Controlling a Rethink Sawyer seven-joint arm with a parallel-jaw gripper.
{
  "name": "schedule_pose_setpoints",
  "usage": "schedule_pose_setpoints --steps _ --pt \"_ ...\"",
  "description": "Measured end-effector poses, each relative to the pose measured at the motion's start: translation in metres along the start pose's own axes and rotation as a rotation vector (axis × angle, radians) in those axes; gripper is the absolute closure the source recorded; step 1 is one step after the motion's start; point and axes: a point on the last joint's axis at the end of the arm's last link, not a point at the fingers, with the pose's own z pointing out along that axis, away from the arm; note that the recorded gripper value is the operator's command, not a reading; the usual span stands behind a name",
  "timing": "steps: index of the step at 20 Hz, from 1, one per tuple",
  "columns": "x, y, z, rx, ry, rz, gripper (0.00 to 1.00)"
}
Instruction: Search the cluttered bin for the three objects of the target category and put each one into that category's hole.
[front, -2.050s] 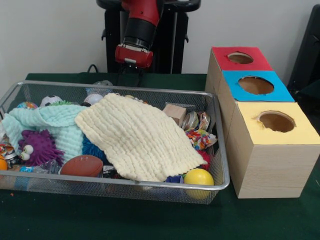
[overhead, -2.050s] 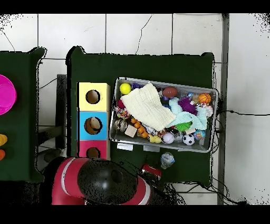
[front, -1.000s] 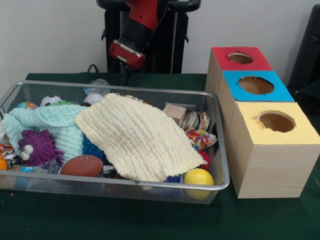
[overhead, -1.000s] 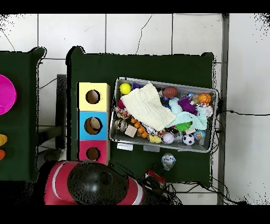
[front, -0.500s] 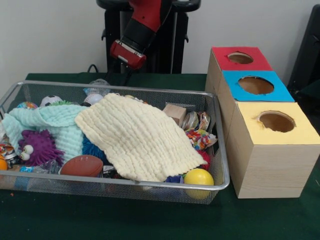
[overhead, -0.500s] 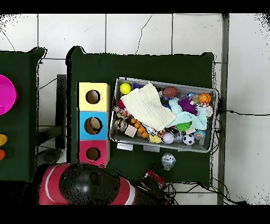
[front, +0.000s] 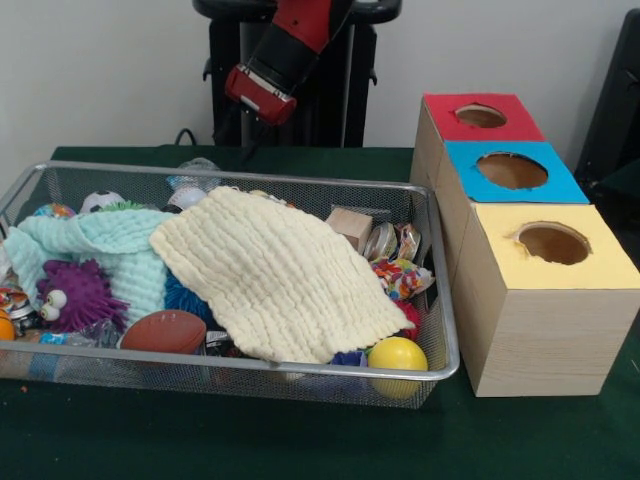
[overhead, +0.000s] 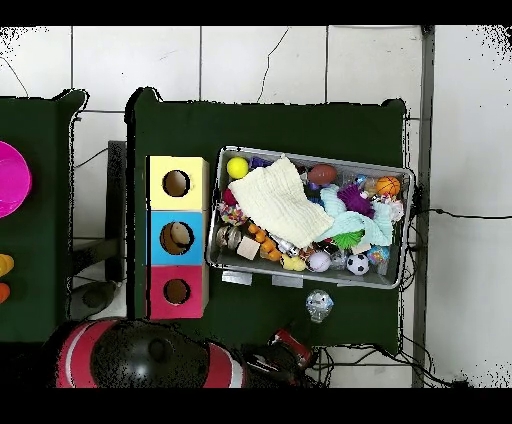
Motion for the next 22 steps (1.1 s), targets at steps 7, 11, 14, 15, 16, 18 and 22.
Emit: schedule_pose_setpoints --steps 7,11,14,15,16,18,22 --pt "0.001 -0.010 -0.021 0.057 0.051 0.027 0.00" --pt "0.003 -0.013 -0.023 0.066 0.058 0.026 0.00" --pt "0.005 -0.015 -0.023 0.070 0.059 0.020 0.00" --pt "0.006 -0.016 -0.022 0.072 0.059 0.017 0.00" --pt "0.005 -0.017 -0.022 0.070 0.054 0.015 0.00" --pt "0.002 -0.017 -0.021 0.065 0.039 0.011 0.00" --pt "-0.010 -0.019 -0.016 0.032 -0.024 0.000 0.00"
